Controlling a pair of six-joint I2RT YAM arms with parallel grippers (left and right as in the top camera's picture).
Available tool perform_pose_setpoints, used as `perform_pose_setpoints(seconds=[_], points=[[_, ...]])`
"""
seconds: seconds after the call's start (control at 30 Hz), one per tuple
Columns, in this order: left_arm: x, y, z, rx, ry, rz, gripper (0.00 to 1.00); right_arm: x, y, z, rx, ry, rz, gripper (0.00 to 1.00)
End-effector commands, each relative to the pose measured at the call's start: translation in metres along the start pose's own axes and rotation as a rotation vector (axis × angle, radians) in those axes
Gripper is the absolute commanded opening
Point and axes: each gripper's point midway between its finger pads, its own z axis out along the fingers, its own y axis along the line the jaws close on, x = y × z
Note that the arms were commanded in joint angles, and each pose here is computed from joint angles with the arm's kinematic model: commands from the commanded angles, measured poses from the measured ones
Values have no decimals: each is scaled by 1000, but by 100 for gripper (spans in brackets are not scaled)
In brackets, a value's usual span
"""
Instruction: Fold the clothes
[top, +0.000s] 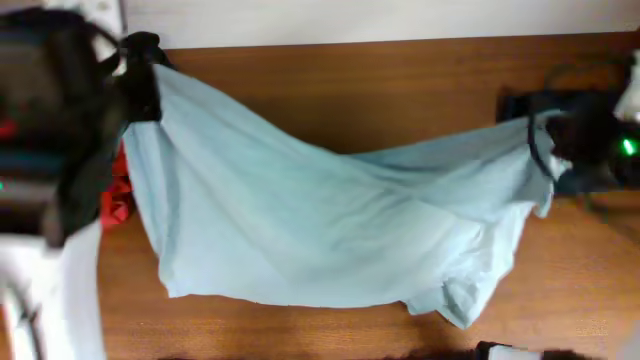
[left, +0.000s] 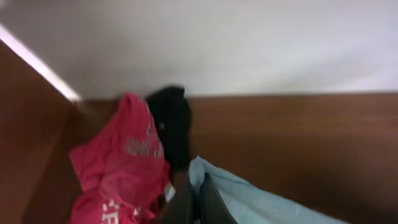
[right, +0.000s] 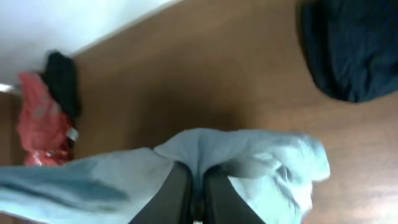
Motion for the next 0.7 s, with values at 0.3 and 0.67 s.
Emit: perform_pose_setpoints(seconds=[0.3,0.67], points=[[75,-23,187,-98,345,-14,1,-11,-33,236,23,371,-36,5],[139,-44,289,-112,466,-1,1,1,-43,368,-2,389,-83,6]])
